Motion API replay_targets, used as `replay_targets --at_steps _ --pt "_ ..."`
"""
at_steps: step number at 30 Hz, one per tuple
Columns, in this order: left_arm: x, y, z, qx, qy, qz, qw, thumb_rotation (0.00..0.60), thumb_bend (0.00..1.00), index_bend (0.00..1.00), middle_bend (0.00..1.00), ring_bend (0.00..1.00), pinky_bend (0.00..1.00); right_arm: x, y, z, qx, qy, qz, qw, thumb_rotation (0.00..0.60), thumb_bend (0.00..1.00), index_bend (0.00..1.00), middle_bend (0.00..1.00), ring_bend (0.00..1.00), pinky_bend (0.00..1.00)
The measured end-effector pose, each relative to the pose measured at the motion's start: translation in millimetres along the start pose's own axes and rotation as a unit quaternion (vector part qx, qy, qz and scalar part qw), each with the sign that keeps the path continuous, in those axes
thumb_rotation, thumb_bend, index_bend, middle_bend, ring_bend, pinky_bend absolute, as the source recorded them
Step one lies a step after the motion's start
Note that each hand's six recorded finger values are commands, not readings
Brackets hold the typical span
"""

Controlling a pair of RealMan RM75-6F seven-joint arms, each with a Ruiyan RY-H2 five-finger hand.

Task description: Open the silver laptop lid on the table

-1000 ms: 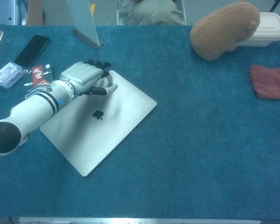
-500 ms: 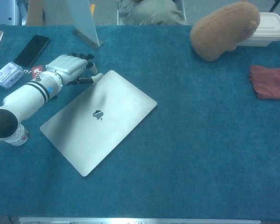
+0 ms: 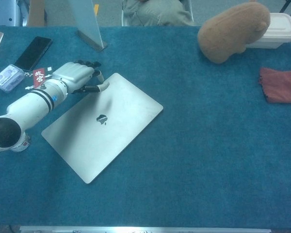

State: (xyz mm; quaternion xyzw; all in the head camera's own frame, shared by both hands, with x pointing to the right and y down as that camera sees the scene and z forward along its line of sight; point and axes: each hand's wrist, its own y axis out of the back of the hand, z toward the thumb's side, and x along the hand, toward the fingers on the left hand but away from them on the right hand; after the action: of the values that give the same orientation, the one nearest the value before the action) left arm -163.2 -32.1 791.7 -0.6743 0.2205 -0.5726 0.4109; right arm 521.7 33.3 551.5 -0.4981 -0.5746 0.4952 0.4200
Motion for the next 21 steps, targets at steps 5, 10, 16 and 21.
replay_targets --at_steps 5,10,16,21 --pt "-4 -2 6 -0.001 -0.009 -0.004 0.9999 0.0 0.31 0.24 0.0 0.0 0.0 0 0 0 -0.001 0.001 -0.001 1.0 0.511 0.31 0.0 0.11 0.0 0.03" --pt "-9 -4 13 0.002 -0.02 -0.009 0.9998 0.0 0.31 0.24 0.0 0.0 0.0 0 1 -1 -0.002 0.0 -0.002 1.0 0.513 0.31 0.0 0.11 0.0 0.03" --pt "-17 -6 24 0.009 -0.038 -0.011 0.9992 0.0 0.31 0.24 0.0 0.0 0.0 1 1 -1 -0.003 0.0 -0.003 1.0 0.512 0.31 0.0 0.11 0.0 0.03" --pt "-26 -7 35 0.013 -0.057 -0.013 0.9982 0.0 0.31 0.24 0.0 0.0 0.0 1 1 -1 -0.004 0.002 -0.002 1.0 0.511 0.31 0.0 0.11 0.0 0.03"
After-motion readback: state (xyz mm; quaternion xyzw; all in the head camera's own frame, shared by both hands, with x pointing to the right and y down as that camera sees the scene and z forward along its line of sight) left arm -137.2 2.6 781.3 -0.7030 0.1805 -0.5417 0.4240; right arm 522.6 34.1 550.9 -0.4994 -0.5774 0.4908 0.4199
